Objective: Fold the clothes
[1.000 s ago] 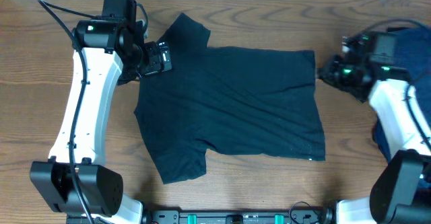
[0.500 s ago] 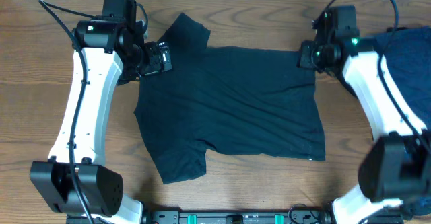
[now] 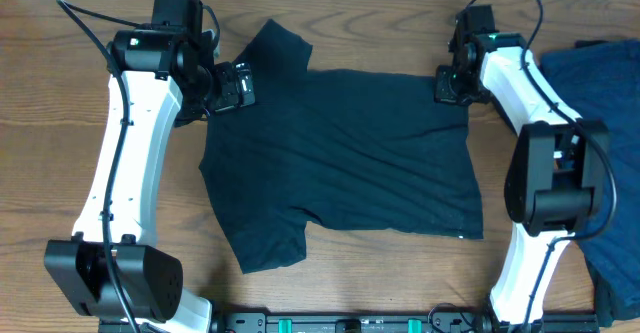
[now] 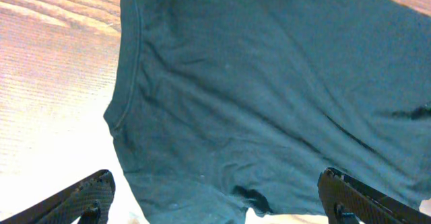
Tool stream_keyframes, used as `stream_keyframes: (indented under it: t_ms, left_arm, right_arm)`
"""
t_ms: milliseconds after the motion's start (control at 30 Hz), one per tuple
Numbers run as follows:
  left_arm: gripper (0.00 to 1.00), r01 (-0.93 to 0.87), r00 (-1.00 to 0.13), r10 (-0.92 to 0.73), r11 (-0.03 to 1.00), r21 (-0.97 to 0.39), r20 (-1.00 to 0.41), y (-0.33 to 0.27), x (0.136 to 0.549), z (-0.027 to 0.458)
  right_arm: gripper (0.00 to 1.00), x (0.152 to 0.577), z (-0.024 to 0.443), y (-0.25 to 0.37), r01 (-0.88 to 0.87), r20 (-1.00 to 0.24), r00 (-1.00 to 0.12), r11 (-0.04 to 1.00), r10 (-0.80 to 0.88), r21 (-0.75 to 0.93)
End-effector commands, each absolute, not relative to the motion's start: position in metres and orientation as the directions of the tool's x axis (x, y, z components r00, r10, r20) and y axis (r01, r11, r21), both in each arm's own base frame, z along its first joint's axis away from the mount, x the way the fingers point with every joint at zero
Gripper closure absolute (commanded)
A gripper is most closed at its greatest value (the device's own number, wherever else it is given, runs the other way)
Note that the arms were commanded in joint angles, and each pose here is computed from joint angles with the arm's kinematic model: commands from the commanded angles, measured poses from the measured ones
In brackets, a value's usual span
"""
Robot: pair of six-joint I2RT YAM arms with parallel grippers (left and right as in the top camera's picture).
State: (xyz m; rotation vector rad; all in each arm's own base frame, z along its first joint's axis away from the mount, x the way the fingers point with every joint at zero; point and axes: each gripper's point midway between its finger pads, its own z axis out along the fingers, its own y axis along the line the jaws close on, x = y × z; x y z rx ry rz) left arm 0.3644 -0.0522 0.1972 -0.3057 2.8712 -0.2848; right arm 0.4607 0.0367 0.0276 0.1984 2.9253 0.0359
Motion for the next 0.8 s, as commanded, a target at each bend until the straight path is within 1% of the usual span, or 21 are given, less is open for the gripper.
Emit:
stream_keyframes:
  t_ms: [0, 233, 267, 367, 467, 633, 767]
  left_arm:
    - [0.02, -0.193, -0.951, -0.235, 0.96, -0.205, -0.203, -0.049, 0.364, 0.193]
    - [0.02, -0.193, -0.951, -0.234, 0.96, -0.205, -0.203, -0.049, 0.364, 0.193]
    - [0.02, -0.193, -0.951, -0.235, 0.96, -0.205, -0.203, -0.049, 0.364, 0.193]
    - [0.02, -0.193, -0.951, -0.234, 0.96, -0.205, -0.203, -0.049, 0.364, 0.193]
    - [0.02, -0.193, -0.951, -0.235, 0.959, -0.205, -0.203, -0.049, 0.364, 0.193]
    - [0.02, -0.193, -0.951, -0.235, 0.96, -0.205, -0.203, -0.049, 0.364, 0.193]
    - [0.02, -0.193, -0.951, -0.235, 0.96, -0.205, -0.203, -0.049, 0.364, 0.193]
  right_arm:
    - [0.99, 0.466, 0.011, 0.033, 0.123, -0.192, -0.974, 0.992, 0.122, 0.009]
    - [0.99, 0.461, -0.037, 0.023, 0.141, -0.115, -0.983, 0.99, 0.139, -0.007]
    - [0.99, 0.46, -0.05, 0.02, 0.148, -0.102, -0.984, 0.989, 0.146, -0.01]
    - [0.99, 0.461, -0.071, 0.014, 0.16, -0.092, -0.983, 0.987, 0.158, -0.012]
    - [0.99, 0.468, -0.089, 0.009, 0.166, -0.111, -0.98, 0.986, 0.164, -0.008]
    - [0.99, 0.485, -0.094, 0.007, 0.168, -0.173, -0.971, 0.986, 0.166, 0.004]
    - [0.99, 0.497, -0.079, 0.009, 0.166, -0.215, -0.962, 0.986, 0.167, 0.02]
